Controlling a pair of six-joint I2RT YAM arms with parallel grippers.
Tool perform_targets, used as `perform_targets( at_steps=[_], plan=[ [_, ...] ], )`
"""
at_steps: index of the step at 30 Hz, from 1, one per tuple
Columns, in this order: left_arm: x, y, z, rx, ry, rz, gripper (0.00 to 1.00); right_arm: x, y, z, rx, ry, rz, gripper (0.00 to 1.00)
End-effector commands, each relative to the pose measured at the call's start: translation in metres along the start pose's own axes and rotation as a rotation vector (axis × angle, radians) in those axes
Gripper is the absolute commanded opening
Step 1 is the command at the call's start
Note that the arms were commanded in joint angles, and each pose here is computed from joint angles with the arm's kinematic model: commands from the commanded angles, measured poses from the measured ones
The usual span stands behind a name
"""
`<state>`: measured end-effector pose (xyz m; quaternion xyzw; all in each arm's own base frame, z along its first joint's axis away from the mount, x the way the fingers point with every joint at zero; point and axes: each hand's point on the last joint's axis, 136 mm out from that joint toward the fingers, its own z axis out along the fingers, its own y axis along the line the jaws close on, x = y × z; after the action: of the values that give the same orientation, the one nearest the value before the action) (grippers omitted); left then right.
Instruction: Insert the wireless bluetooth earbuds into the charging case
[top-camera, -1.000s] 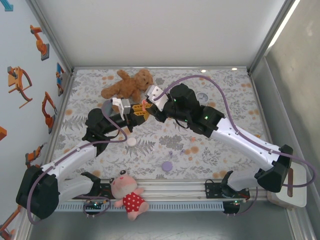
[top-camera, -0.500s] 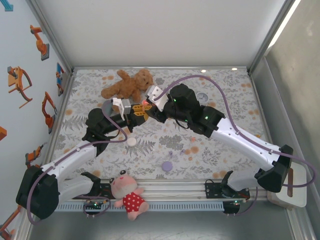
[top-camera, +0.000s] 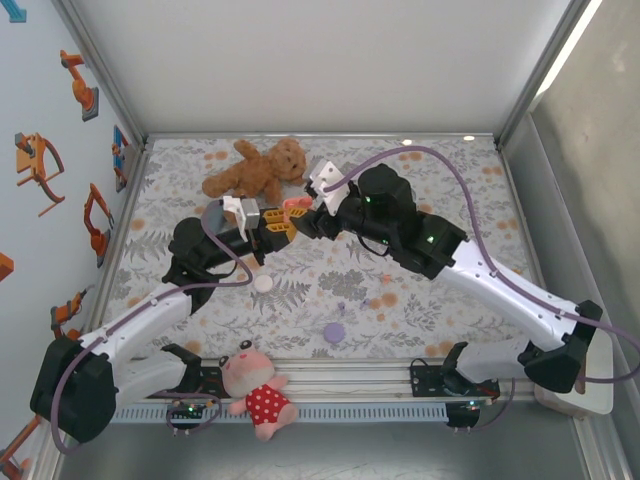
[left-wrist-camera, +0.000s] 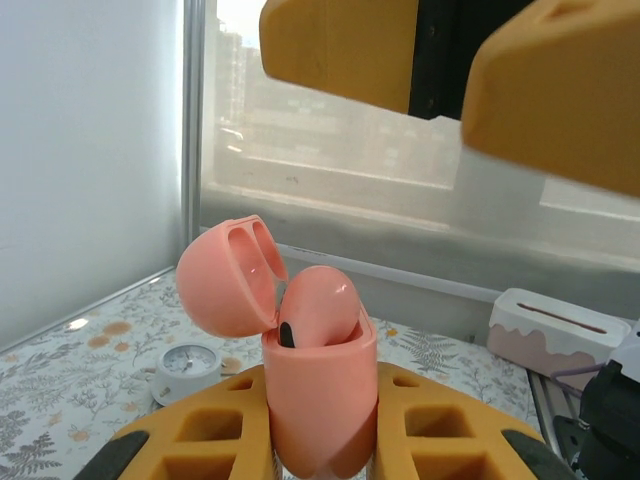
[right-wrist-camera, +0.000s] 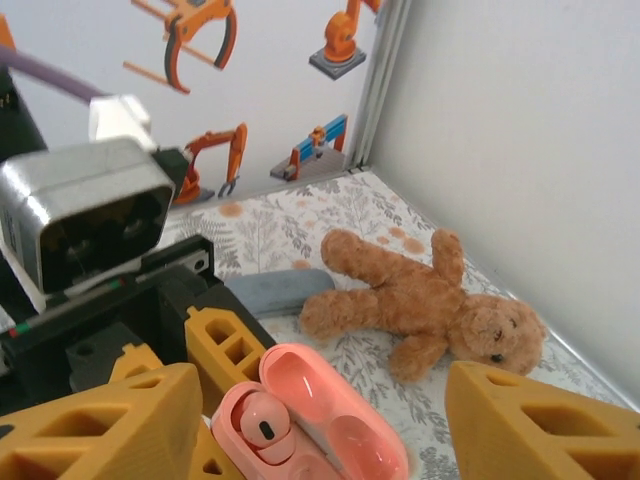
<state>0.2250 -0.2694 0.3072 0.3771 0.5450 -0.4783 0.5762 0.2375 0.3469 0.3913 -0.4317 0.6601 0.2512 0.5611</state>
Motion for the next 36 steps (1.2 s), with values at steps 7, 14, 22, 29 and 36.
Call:
perform_targets(
  at_steps=[7,14,22,29,36],
  plan=[
    [-0.016,-0.013,-0.003,0.034,-0.039,0.063,0.0,-0.022,-0.038,-0.036,0.219,-0.096,0.117,0.89],
    [-0.021,-0.016,-0.005,0.037,-0.049,0.071,0.0,-0.001,-0.058,-0.051,0.319,-0.059,0.192,0.98],
    [-0.028,-0.022,-0.008,0.045,-0.066,0.088,0.0,0.036,-0.083,-0.074,0.437,0.034,0.275,1.0],
    [-0.036,-0.026,-0.01,0.052,-0.081,0.104,0.0,0.098,-0.105,-0.085,0.49,0.158,0.474,1.0],
    [-0.039,-0.029,-0.011,0.052,-0.079,0.117,0.0,0.184,-0.113,-0.095,0.513,0.372,0.696,0.99]
  ],
)
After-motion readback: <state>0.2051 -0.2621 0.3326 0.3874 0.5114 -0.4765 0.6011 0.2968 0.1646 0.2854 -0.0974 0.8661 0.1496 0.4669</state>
